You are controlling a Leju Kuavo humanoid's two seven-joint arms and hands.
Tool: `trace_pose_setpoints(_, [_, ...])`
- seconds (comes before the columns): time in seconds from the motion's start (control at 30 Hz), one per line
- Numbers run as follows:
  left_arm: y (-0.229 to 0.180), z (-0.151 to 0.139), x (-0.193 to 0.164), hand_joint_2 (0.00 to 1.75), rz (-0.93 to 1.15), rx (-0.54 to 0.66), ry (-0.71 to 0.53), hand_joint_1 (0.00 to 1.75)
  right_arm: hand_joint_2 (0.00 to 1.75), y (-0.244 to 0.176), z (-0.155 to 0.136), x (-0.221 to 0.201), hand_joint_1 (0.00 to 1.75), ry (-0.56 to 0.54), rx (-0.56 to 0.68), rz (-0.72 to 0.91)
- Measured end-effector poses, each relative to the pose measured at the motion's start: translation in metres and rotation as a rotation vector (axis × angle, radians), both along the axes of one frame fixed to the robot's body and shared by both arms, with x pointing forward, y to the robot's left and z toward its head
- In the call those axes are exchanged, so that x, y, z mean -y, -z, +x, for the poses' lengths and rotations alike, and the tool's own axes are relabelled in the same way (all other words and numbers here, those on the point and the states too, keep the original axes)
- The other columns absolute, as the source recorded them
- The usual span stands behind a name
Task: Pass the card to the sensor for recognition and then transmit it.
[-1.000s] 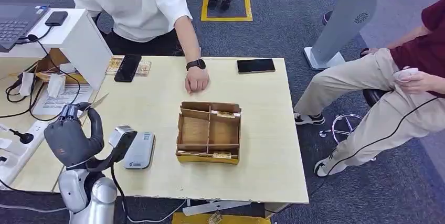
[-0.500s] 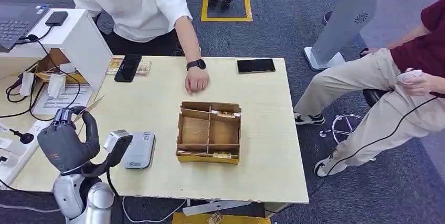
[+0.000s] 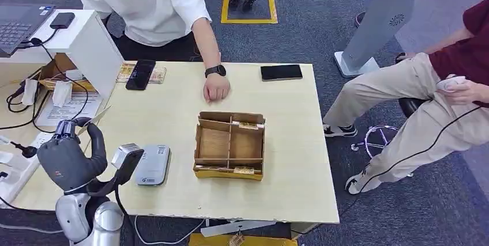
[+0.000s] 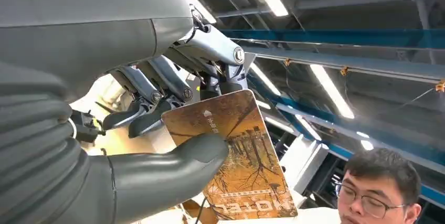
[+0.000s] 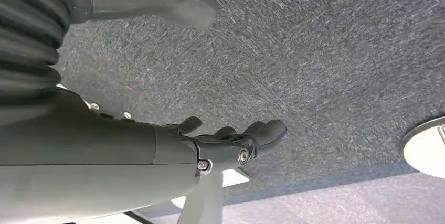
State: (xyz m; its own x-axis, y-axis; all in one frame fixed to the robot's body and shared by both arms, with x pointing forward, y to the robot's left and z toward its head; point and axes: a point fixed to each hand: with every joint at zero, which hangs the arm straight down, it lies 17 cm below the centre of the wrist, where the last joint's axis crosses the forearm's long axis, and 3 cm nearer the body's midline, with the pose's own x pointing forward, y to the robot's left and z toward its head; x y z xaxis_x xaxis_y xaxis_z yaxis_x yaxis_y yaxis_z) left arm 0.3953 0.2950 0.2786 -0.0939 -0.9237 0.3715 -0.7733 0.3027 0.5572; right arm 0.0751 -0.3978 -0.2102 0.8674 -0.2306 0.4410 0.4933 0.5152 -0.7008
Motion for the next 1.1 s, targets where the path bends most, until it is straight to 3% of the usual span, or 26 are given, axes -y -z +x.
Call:
trace_pose_setpoints(0.67, [-0.001, -0.004, -0.002, 1.75, -0.002, 0.006, -0.001, 1.75, 1.75, 0.000, 0.000, -0.001, 0.00, 0.004, 0.002, 0.000])
trace_pose_setpoints(1.1, [-0.021, -0.018, -0.001, 1.75, -0.015, 0.115, 0.069, 1.75, 1.75, -0.002, 0.002, 0.000, 0.00, -0.008, 0.012, -0.009])
